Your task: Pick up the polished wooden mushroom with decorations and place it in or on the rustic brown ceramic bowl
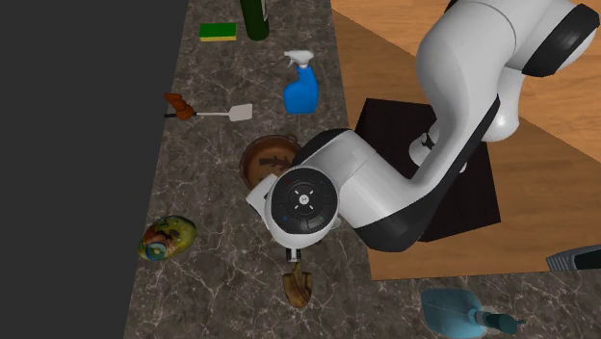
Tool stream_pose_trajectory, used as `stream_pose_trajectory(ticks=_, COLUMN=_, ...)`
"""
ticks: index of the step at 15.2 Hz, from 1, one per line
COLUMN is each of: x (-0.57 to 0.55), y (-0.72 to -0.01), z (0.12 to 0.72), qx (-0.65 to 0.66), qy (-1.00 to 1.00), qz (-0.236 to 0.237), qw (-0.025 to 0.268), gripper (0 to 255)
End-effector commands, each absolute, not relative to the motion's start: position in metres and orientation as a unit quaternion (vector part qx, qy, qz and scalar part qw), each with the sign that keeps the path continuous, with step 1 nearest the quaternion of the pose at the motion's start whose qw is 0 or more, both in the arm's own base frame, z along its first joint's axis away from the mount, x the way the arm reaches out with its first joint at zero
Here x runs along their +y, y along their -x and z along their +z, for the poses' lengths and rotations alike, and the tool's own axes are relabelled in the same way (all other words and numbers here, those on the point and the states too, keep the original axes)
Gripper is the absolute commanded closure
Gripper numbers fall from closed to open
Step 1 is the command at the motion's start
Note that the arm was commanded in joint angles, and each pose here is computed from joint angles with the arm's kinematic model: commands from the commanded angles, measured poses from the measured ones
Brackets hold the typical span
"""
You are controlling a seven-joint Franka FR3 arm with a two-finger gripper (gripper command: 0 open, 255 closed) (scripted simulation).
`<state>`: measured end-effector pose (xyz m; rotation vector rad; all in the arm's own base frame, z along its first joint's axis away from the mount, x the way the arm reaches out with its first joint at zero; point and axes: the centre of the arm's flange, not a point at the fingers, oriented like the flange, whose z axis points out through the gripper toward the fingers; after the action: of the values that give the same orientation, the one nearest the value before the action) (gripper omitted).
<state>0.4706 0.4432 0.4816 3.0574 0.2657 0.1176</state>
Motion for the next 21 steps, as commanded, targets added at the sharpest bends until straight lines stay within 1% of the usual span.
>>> stream_pose_trajectory(ticks=1, x=0.449, y=-0.465, z=0.473, qx=-0.012, qy=-0.999, qz=0.034, qw=0.032, gripper=0)
stream_pose_trajectory(ticks=3, x=0.465, y=-0.458, z=0.457, qx=-0.208, qy=-0.977, qz=0.023, qw=0.026, gripper=0)
stream_pose_trajectory(ticks=6, x=0.491, y=-0.46, z=0.433, qx=-0.485, qy=-0.875, qz=0.006, qw=0.014, gripper=0)
stream_pose_trajectory(ticks=7, x=0.499, y=-0.464, z=0.425, qx=-0.568, qy=-0.823, qz=0.0, qw=0.009, gripper=0)
stream_pose_trajectory(ticks=8, x=0.503, y=-0.466, z=0.421, qx=-0.607, qy=-0.794, qz=-0.003, qw=0.007, gripper=0)
stream_pose_trajectory(ticks=15, x=0.502, y=-0.465, z=0.384, qx=-0.607, qy=-0.794, qz=-0.003, qw=0.007, gripper=0)
stream_pose_trajectory(ticks=21, x=0.502, y=-0.465, z=0.381, qx=-0.607, qy=-0.794, qz=-0.003, qw=0.007, gripper=0)
